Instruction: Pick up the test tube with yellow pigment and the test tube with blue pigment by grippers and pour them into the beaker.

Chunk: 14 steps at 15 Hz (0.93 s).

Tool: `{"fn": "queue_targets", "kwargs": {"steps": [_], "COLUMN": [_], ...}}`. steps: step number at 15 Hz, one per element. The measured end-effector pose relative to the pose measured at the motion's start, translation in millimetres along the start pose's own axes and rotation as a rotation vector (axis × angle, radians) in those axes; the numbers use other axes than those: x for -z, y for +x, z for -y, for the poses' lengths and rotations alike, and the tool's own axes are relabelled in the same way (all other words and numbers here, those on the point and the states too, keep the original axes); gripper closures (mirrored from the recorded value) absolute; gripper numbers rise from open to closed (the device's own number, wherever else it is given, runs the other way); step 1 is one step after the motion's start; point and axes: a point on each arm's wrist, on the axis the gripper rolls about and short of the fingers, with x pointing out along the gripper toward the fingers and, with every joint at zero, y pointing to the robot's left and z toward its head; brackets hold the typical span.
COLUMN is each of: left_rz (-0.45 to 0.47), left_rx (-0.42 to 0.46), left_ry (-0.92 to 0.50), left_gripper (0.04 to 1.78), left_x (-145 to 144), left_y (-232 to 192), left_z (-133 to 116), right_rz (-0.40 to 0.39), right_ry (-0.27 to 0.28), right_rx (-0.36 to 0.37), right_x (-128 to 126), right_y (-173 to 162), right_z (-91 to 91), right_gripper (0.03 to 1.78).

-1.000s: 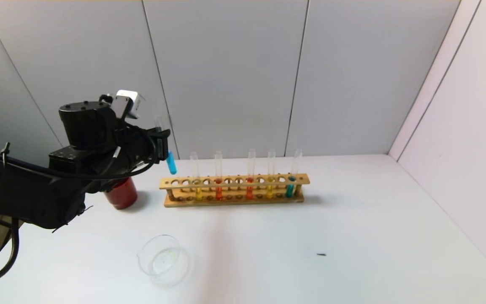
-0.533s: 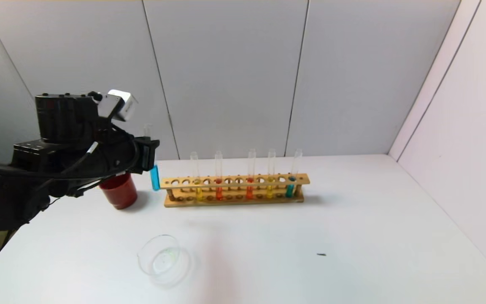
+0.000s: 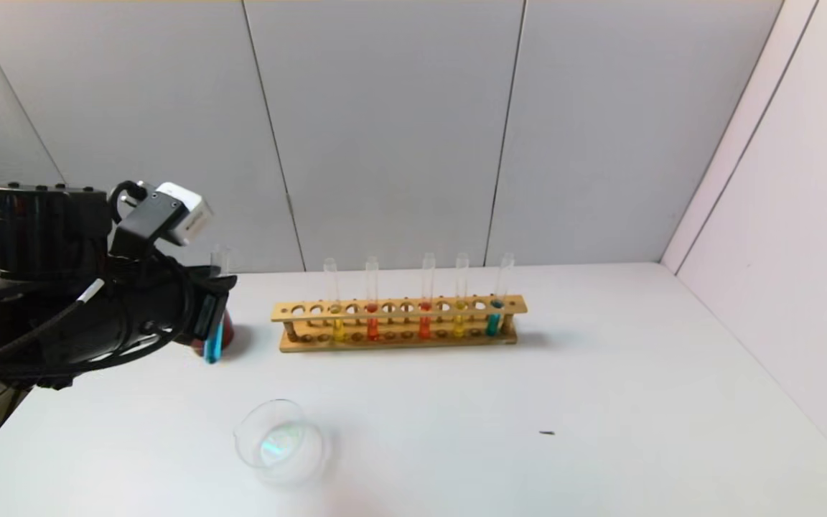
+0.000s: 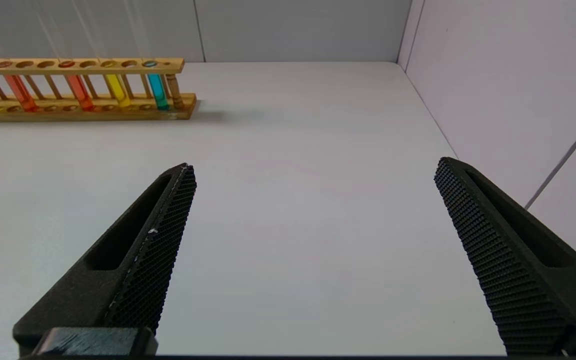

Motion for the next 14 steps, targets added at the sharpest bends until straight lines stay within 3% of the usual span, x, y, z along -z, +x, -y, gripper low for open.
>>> {"fn": "queue_targets", "kwargs": {"steps": [9,14], "left_rz": [-0.246,-0.410], "left_rx": [0.097,0.210], "left_ry": [0.128,0.207], "left_gripper": [1.52,1.52], "left_x": [27,39], "left_y": [-31,-38], "left_z": [8,23], "right_rz": [0.000,0.000], "right_ry": [0.000,0.000], "right_rx": [0.000,0.000], "right_x": [0,0], "right_y": [0,0], "right_z": [0.0,0.0], "right_gripper": [0.07,0.07]}}
